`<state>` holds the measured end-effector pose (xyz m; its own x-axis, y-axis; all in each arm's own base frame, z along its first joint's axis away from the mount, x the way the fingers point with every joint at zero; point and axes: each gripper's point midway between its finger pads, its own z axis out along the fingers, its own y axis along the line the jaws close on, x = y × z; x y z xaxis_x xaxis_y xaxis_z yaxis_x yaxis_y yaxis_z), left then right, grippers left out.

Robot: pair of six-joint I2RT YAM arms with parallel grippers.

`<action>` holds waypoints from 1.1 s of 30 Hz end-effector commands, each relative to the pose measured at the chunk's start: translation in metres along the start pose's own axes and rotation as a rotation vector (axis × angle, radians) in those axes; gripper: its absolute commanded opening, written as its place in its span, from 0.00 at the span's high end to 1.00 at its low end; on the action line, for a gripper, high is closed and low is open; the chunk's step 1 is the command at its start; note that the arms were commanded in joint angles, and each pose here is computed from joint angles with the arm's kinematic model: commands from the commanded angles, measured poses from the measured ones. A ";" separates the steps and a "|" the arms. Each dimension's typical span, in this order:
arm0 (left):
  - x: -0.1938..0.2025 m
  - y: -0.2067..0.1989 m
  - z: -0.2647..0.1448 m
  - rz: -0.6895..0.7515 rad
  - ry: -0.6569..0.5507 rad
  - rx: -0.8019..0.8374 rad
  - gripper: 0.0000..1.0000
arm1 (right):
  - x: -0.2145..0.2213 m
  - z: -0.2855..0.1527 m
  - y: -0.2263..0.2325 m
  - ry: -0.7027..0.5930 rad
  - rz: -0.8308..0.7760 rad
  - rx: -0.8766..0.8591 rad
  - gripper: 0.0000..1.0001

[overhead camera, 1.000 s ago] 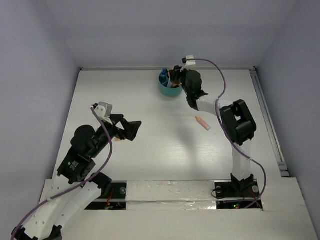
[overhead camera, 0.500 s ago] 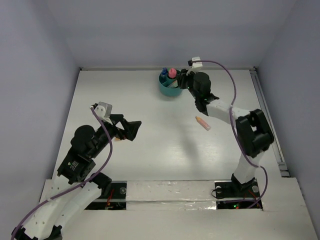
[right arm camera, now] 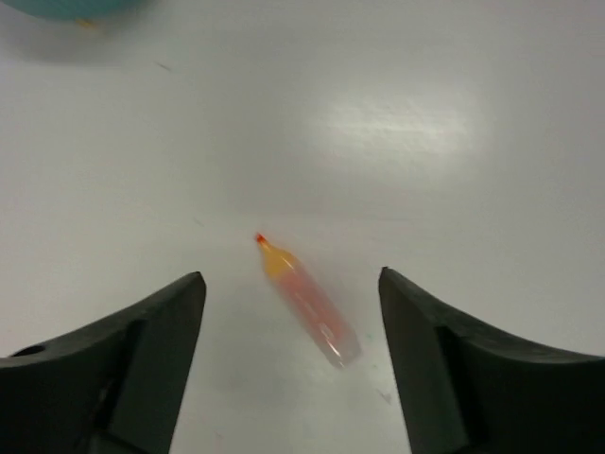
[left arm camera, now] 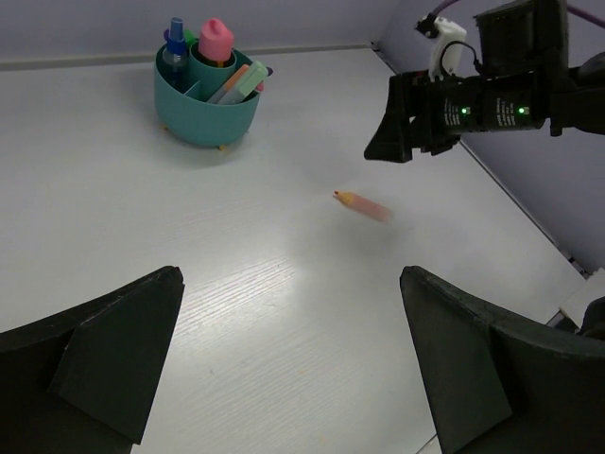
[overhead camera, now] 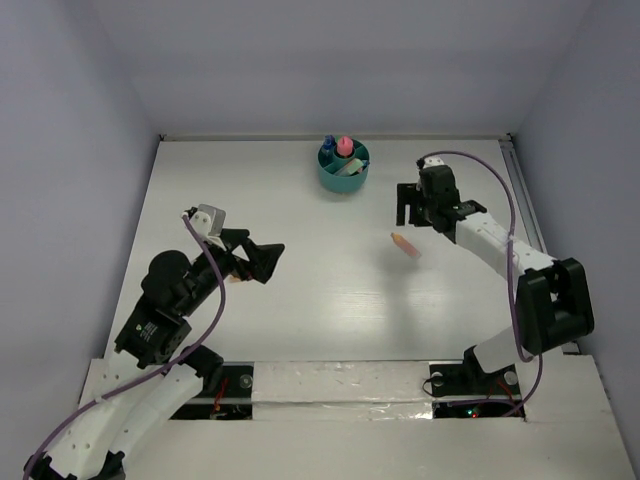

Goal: Sort the stationery into containers
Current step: Pick up the pen from the center of the board.

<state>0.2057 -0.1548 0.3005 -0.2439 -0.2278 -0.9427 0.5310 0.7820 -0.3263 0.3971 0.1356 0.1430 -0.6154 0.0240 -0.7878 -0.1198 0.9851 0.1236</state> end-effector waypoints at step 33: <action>0.016 -0.022 0.017 -0.042 0.072 0.143 0.01 | 0.106 0.064 0.003 0.442 -0.107 -0.081 0.87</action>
<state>0.2056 -0.1753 0.2821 -0.3292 -0.1900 -0.9250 0.5810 0.7314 -0.3570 0.3821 0.1219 0.0244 -0.8828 -0.1395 -0.4486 -0.1931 0.9782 0.0758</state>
